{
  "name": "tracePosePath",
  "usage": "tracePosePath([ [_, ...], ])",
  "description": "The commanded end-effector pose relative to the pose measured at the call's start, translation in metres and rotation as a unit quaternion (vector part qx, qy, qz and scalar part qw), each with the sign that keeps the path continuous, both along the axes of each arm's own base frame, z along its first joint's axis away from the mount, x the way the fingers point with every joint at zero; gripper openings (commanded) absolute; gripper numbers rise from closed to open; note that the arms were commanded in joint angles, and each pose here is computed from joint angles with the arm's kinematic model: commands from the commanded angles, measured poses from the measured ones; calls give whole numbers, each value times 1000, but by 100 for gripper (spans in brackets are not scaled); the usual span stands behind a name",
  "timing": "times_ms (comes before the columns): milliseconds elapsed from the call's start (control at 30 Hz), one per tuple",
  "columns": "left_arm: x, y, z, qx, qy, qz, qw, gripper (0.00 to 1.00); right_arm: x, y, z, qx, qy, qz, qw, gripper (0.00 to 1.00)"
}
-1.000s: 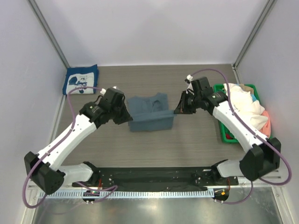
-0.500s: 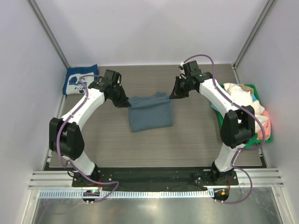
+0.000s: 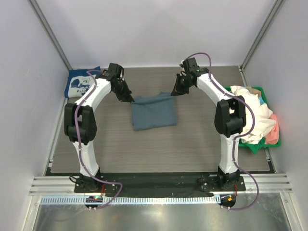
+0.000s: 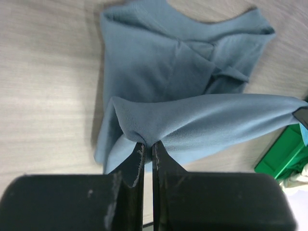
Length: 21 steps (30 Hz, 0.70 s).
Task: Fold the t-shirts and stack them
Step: Fold the tshirt
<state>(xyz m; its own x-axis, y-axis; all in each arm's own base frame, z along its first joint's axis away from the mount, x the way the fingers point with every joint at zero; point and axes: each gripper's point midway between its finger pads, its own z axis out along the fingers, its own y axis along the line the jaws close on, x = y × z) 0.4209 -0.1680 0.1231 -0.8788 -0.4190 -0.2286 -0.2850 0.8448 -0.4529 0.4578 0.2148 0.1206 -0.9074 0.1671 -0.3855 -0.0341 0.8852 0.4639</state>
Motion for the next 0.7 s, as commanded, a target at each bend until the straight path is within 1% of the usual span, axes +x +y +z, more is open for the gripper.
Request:
tracePosePath([
  [0,17,18,-9,9,11,2,1000,0,31,-21,3,-18,-23,-30,999,1],
  [33,30,17,-1,5,-3,1,1000,0,41,-22,-2,-15,-23,-38,999,1],
  [67,36,21,-21,4,22,4,1000,5,46,-24,-5,-18,-20,-46,999,4],
  [100,45,21,-21,-2,22,6,1000,11,53,-27,-6,-16,-21,-55,998,14],
  [133,67,19,-7,-11,-2,3,1000,21,68,-26,7,-4,-37,-65,997,29],
  [167,81,24,-2,-14,-10,9,1000,32,81,-31,-7,0,-30,-71,997,52],
  [200,77,31,-30,2,48,18,999,45,93,-30,-7,9,-38,-71,997,59],
  [233,103,34,7,-2,-3,26,1000,52,116,-23,31,38,-87,-60,994,62],
  [267,107,36,10,-3,-4,29,1000,59,124,-25,23,48,-81,-59,994,65],
  [300,108,36,10,-4,2,31,1000,67,129,-24,40,62,-98,-56,992,65],
  [333,112,35,23,-9,-15,32,999,70,131,-23,56,72,-111,-54,990,66],
  [367,115,35,27,-10,-31,32,999,77,126,-22,86,78,-138,-50,986,66],
  [400,111,35,50,-16,-58,29,998,80,113,-21,68,70,-116,-48,990,66],
  [433,108,35,59,-20,-74,27,997,82,103,-19,74,74,-120,-44,989,66],
  [467,103,36,34,-16,-66,24,997,85,98,-13,118,93,-179,-37,979,66],
  [500,95,37,61,-20,-100,22,995,86,74,0,88,89,-148,-24,985,66],
  [533,90,35,62,-27,-110,14,993,86,68,9,93,95,-166,-13,981,66],
  [567,81,35,37,-26,-101,7,995,86,57,17,92,97,-168,1,981,66],
  [600,76,34,40,-31,-114,2,993,86,37,35,87,99,-161,27,982,66],
  [633,68,31,50,-41,-132,-10,990,85,31,44,87,103,-164,42,980,66],
  [667,70,29,54,-46,-157,-18,986,84,24,53,85,112,-160,60,979,66],
])
